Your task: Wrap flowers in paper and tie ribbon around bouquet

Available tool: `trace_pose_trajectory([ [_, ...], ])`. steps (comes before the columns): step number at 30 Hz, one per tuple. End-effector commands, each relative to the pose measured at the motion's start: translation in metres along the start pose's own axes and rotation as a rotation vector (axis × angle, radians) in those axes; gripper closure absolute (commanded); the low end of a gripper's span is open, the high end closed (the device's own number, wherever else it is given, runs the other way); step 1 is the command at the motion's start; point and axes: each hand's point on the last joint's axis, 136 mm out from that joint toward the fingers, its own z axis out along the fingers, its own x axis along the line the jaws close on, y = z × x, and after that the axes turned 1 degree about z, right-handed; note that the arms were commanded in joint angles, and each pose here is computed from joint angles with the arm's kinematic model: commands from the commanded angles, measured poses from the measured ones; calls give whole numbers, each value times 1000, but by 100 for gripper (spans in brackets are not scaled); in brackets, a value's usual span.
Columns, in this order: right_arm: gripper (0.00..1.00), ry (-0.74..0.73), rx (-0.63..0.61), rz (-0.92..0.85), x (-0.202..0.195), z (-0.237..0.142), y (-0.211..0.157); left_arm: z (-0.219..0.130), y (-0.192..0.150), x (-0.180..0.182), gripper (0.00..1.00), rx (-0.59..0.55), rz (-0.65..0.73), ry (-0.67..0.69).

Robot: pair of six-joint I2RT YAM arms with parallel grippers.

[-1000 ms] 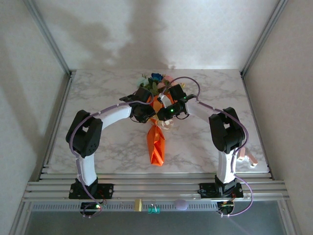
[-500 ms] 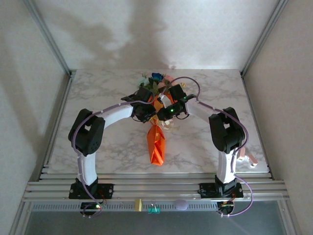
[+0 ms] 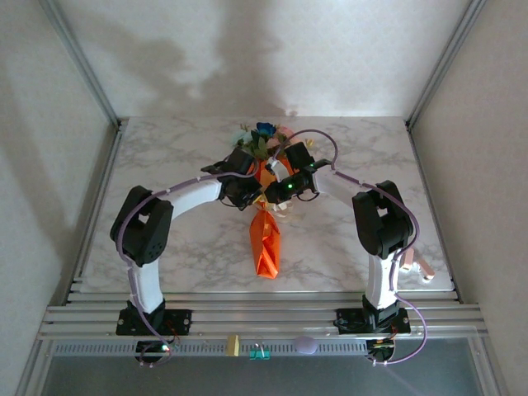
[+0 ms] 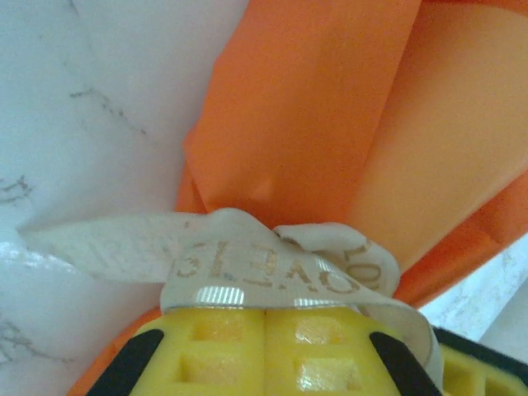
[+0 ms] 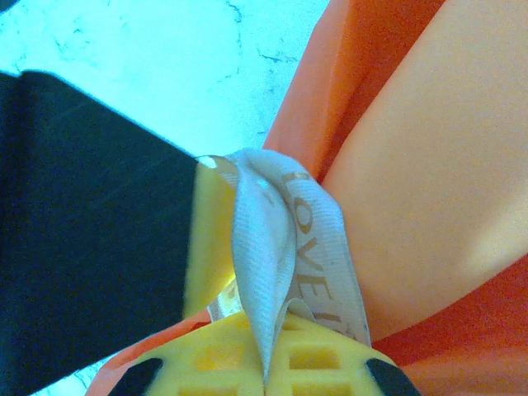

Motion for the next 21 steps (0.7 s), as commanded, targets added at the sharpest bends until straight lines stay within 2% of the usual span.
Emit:
trace_pose_trajectory([
  [1,100,1,-16,9,1,-7,0,-18,-13,-13,100,38,-41,-67],
  [13,100,-29,-54,1,3,-14,4,-24,-38,3,100,150,-121,-71],
  [21,100,-37,-44,-24,10,-13,-4,-30,-41,5,100,155,-159,-83],
])
